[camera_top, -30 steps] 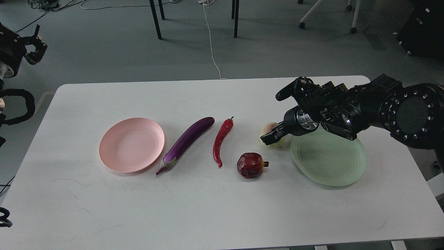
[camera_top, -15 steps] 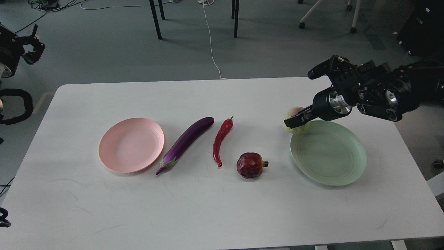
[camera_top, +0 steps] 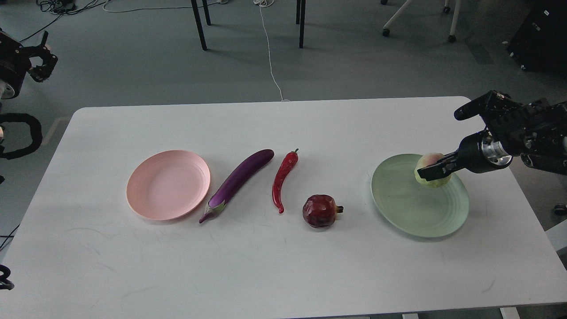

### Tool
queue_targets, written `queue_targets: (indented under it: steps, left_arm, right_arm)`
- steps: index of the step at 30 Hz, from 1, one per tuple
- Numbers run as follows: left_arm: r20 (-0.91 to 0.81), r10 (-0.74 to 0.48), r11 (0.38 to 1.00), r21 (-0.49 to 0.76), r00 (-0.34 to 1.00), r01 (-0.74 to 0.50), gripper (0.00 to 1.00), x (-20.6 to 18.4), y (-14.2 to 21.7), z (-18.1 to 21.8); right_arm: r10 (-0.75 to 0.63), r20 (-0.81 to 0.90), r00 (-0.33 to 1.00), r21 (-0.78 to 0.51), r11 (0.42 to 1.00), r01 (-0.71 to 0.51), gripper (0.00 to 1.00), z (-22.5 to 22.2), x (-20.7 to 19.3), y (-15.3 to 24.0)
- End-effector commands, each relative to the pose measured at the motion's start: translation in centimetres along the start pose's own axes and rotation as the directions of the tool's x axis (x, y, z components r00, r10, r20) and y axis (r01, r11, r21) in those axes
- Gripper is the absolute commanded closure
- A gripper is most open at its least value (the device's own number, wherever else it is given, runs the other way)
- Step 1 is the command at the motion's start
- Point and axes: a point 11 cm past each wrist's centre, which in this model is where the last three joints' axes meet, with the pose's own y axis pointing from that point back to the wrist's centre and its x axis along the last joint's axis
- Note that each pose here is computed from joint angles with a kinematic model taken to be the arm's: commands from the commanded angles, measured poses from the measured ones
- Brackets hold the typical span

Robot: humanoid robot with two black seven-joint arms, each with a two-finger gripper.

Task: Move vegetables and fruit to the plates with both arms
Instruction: 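Place the peach on the green plate and open the right hand, then reach the right hand down and grasp the red pomegranate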

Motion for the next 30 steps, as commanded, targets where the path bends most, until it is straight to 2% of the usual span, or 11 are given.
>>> queue_targets:
  steps: [1,3,7,10,17,21,26,30]
  left_arm:
    - [-0.001,0.000,1.000,0.001,1.000,0.000,0.00,0.0,0.0,0.0]
    - [-0.001,0.000,1.000,0.001,1.000,0.000,0.00,0.0,0.0,0.0]
    - [0.002,0.000,1.000,0.003,1.000,0.000,0.00,0.0,0.0,-0.1]
    - [0.001,0.000,1.000,0.001,1.000,0.000,0.00,0.0,0.0,0.0]
    - [0.003,0.002,1.000,0.001,1.000,-0.002,0.00,0.1,0.1,0.0]
    - [0.006,0.004,1.000,-0.001,1.000,-0.004,0.00,0.2,0.1,0.3]
    - [0.004,0.003,1.000,0.000,1.000,-0.003,0.00,0.2,0.1,0.1]
    - [0.004,0.003,1.000,0.000,1.000,-0.003,0.00,0.2,0.1,0.1]
  right_arm:
    - [-0.010,-0.006,1.000,-0.006,1.000,0.010,0.25,0.1,-1.1,-0.7]
    - [-0.011,-0.008,1.000,-0.013,1.000,0.011,0.19,0.2,-1.3,-0.7]
    - [-0.016,-0.012,1.000,-0.014,1.000,0.016,0.15,0.2,-1.4,-0.7]
    - [-0.014,-0.012,1.000,-0.012,1.000,0.014,0.05,0.2,-1.4,-0.6]
    - [0.000,-0.010,1.000,-0.012,1.000,-0.001,0.02,0.4,-0.7,0.0]
    - [0.070,-0.022,0.997,-0.026,0.997,-0.071,0.02,0.5,2.4,1.8]
    - [0.174,-0.044,0.984,0.072,0.983,-0.170,0.02,-3.7,7.9,3.8]
    - [0.178,-0.095,0.979,0.203,0.967,-0.156,0.02,-9.5,9.4,4.2]
